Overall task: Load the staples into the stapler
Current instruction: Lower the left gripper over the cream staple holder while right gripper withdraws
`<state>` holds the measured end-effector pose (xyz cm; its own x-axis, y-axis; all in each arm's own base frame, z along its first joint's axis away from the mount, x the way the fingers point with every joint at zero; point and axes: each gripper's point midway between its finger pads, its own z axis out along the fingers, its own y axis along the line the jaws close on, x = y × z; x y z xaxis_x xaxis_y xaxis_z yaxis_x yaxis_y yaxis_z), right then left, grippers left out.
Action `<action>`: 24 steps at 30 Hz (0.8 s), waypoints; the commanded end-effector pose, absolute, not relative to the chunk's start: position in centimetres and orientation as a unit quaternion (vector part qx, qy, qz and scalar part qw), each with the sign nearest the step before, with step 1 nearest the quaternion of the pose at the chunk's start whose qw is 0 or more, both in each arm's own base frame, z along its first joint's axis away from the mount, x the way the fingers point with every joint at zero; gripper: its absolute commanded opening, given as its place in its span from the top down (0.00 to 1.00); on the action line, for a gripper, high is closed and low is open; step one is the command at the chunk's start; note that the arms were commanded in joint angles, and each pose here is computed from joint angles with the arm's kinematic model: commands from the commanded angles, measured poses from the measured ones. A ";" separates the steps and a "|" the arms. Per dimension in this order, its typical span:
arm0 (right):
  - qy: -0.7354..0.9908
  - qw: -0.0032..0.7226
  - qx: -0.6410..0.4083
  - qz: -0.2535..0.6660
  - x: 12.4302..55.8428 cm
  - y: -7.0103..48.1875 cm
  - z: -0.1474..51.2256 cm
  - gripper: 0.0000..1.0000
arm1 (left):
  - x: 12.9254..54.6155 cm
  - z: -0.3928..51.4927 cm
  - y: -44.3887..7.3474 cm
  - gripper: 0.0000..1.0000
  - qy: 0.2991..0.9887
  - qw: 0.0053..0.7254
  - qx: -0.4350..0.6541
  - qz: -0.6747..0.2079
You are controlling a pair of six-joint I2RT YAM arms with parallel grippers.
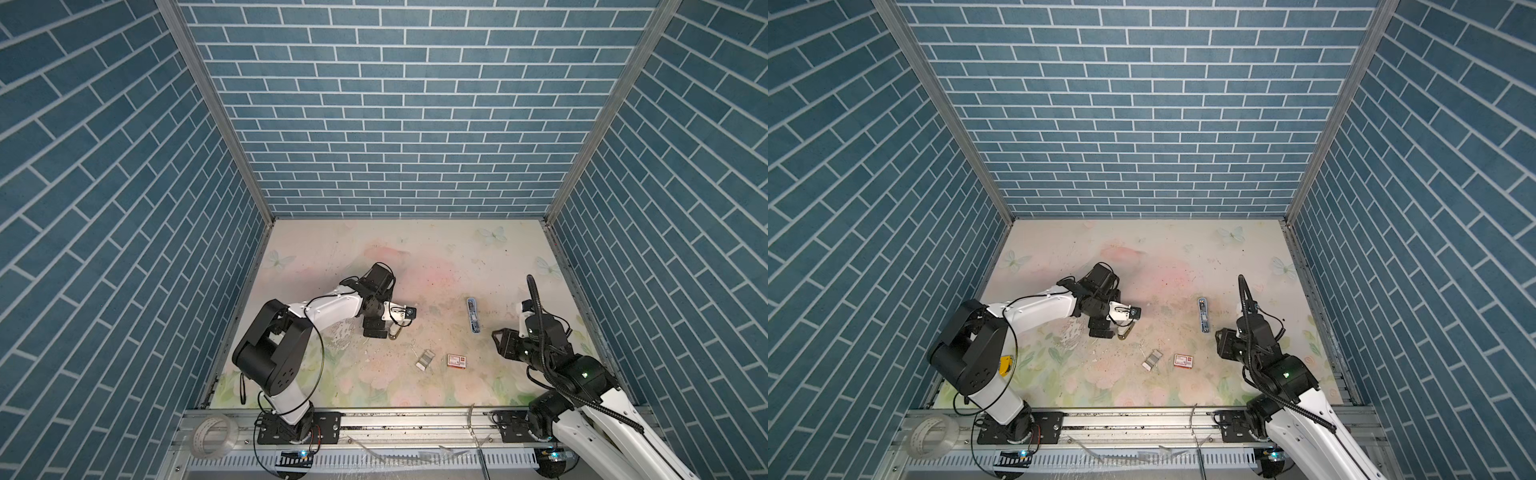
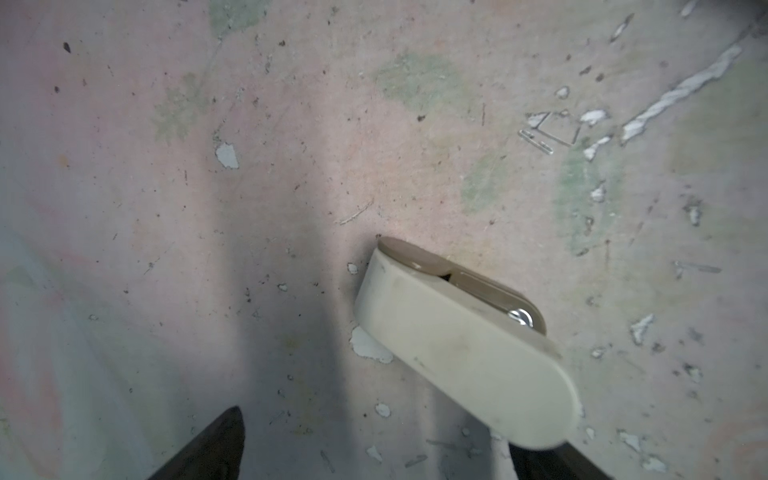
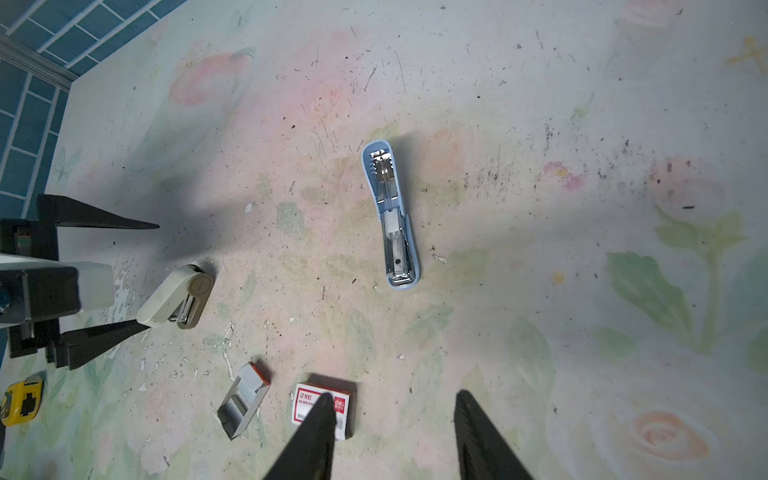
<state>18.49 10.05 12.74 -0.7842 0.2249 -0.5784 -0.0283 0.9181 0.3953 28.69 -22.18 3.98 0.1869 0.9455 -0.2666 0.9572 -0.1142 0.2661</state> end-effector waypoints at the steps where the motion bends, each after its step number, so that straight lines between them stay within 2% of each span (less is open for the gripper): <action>1: 0.928 0.314 0.068 0.188 18.1 9.6 12.4 0.52 | 28.7 3.6 -22.7 0.00 0.648 0.203 0.734 -0.016; 24: 0.930 0.309 0.065 0.187 18.4 9.9 11.6 0.52 | 26.6 3.1 -26.2 0.00 0.635 0.224 0.739 -0.022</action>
<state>18.52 10.07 12.47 -0.7909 0.2250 -0.5690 -0.0204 0.9197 0.3920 27.32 -26.52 3.90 0.2072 0.9205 -0.3313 0.9401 -0.0936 0.3278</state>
